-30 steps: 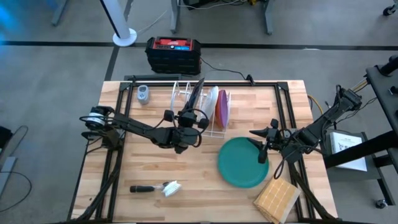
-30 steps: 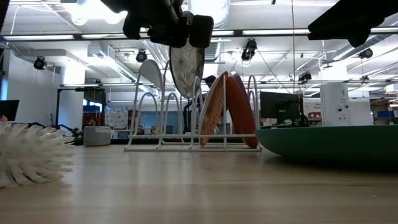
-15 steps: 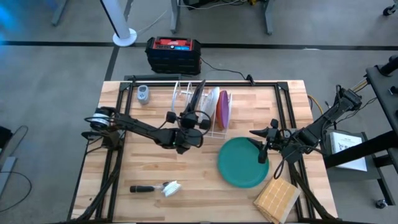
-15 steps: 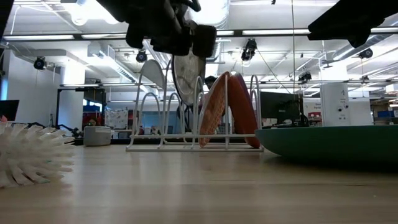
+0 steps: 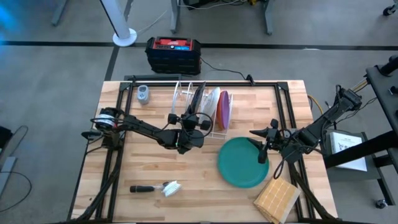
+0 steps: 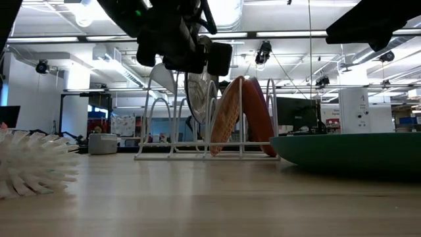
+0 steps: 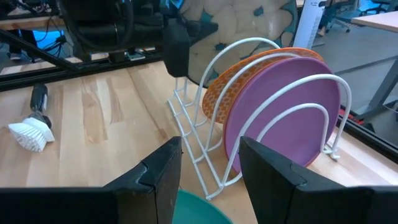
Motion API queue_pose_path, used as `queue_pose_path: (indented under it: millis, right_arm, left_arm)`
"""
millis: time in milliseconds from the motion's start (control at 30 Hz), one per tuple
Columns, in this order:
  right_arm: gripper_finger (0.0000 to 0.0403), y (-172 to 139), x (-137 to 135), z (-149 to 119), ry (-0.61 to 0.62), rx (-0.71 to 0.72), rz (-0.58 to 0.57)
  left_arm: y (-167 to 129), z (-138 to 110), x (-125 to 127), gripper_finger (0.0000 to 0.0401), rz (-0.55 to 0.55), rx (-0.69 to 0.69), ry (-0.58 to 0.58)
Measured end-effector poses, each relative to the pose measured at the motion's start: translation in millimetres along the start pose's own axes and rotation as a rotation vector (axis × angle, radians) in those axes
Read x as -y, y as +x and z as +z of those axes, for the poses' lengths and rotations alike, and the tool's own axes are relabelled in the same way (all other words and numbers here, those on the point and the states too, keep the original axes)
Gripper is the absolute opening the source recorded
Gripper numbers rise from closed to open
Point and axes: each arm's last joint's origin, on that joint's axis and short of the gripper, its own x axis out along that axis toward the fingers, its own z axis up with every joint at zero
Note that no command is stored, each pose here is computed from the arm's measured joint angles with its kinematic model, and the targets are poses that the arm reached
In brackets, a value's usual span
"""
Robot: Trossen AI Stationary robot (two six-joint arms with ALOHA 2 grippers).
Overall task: Sort dishes
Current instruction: Put the blue patterned plate into the dish rack
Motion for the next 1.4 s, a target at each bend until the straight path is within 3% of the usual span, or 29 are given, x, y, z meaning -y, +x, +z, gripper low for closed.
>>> queue_pose_path:
  millis: [267, 833, 1400]
  right_arm:
    - [0.0145, 0, 0, -1, -0.002, -0.001, 0.000]
    - [0.0147, 0, 0, -1, 0.007, -0.001, -0.001]
    - [0.0148, 1, 1, -2, 0.004, -0.003, -0.003]
  left_arm:
    - [0, -16, -7, 0.0040, -0.003, -0.001, -0.059]
    - [-1, -31, -3, 0.0040, 0.004, 0.002, -0.070]
    - [-1, -35, -2, 0.0040, 0.004, 0.002, -0.078]
